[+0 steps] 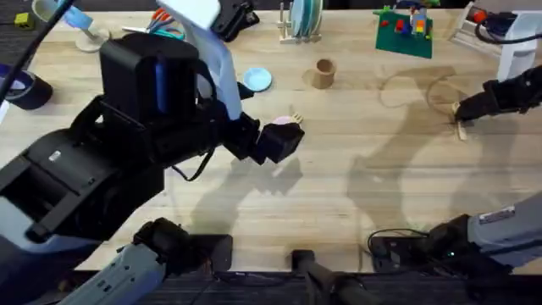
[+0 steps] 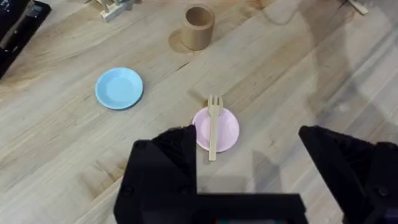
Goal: Pick up a utensil and set it on the pink plate, then put the other utensil in the container.
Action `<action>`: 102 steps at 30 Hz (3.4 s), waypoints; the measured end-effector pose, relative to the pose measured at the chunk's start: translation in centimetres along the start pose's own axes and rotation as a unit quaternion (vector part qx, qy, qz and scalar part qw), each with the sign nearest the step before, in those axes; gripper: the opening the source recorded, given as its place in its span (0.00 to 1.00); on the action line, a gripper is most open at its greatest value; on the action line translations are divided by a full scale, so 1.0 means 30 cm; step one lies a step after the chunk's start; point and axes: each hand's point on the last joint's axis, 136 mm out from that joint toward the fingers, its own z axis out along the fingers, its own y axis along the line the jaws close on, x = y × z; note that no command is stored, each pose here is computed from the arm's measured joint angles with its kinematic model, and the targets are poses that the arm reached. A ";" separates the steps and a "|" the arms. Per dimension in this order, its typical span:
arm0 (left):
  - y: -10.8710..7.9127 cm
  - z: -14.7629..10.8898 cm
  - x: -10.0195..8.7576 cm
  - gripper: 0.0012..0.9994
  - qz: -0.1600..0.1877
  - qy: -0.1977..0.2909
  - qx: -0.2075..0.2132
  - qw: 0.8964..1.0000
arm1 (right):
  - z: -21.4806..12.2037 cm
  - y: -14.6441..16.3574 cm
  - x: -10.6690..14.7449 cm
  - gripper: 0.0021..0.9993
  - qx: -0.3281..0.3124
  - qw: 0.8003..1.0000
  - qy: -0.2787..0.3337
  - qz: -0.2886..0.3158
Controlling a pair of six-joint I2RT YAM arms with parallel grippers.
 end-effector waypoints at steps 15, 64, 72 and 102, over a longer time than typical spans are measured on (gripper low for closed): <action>0.000 0.000 0.000 1.00 0.000 0.000 0.000 1.000 | -0.328 0.206 -0.160 0.03 -0.072 0.976 -0.201 -0.040; 0.000 0.000 0.000 1.00 0.000 0.000 0.000 1.000 | -0.600 0.895 -0.426 0.03 -0.319 0.631 -0.531 -0.467; 0.000 0.000 0.000 1.00 0.000 0.000 0.000 1.000 | -0.456 0.909 -0.461 0.03 -0.352 0.638 -0.511 -0.456; 0.000 0.000 0.000 1.00 0.000 0.000 0.000 1.000 | -0.185 1.041 -0.578 0.03 -0.369 0.578 -0.517 -0.512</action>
